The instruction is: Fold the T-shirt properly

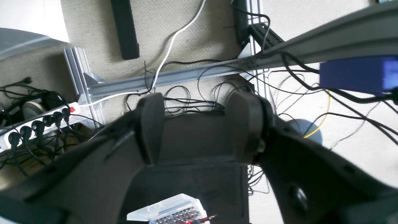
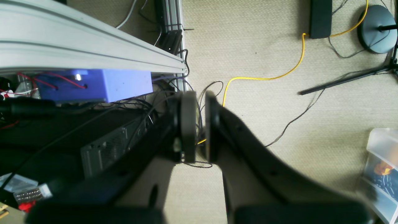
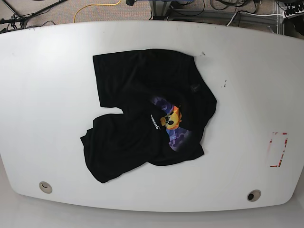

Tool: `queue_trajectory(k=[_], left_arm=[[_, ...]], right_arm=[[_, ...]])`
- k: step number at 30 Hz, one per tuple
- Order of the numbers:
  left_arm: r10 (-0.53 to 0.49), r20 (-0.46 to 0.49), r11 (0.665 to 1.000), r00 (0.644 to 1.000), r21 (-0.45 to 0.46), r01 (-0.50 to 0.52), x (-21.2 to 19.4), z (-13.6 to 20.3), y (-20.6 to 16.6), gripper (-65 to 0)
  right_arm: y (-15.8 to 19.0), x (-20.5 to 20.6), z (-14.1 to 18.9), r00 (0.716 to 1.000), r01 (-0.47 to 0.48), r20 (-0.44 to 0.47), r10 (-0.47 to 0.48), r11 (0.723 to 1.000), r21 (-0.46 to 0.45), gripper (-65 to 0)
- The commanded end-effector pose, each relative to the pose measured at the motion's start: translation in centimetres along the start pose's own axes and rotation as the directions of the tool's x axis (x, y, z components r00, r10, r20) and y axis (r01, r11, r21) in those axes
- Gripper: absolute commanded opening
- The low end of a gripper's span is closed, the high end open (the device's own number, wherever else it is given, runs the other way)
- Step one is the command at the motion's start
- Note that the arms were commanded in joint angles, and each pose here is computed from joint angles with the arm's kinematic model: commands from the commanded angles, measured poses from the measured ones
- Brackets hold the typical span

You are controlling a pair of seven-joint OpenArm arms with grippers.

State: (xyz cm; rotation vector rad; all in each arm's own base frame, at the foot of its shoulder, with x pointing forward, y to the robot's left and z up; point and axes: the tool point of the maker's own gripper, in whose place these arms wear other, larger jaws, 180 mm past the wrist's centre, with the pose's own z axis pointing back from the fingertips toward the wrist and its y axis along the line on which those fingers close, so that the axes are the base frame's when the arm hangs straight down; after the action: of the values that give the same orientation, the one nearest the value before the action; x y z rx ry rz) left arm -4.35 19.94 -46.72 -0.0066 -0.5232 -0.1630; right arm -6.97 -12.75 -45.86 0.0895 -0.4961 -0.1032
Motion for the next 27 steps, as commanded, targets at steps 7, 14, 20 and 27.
queue_trajectory(k=[7,14,20,27], left_arm=[[-0.008,0.035,1.0,0.999,-0.021,0.008,1.4,1.6,-0.7,-32.8],[-0.019,0.064,1.0,0.998,0.001,0.019,2.7,2.2,-0.1,-32.6],[-0.023,0.091,1.0,0.996,-0.003,0.024,4.0,2.8,-0.3,-32.6],[-0.023,0.105,1.0,0.994,-0.016,0.025,4.7,3.4,-0.8,-32.7]], right_arm=[[-0.1,1.7,2.0,0.999,-0.012,0.042,0.012,1.0,-0.006,-60.7],[-0.2,2.7,2.4,0.998,-0.027,0.064,0.028,1.0,-0.004,-61.0],[-0.2,3.9,2.8,0.996,-0.035,0.085,0.036,0.999,-0.008,-60.9],[-0.6,5.3,3.3,0.993,-0.044,0.108,0.047,0.999,-0.023,-60.8]])
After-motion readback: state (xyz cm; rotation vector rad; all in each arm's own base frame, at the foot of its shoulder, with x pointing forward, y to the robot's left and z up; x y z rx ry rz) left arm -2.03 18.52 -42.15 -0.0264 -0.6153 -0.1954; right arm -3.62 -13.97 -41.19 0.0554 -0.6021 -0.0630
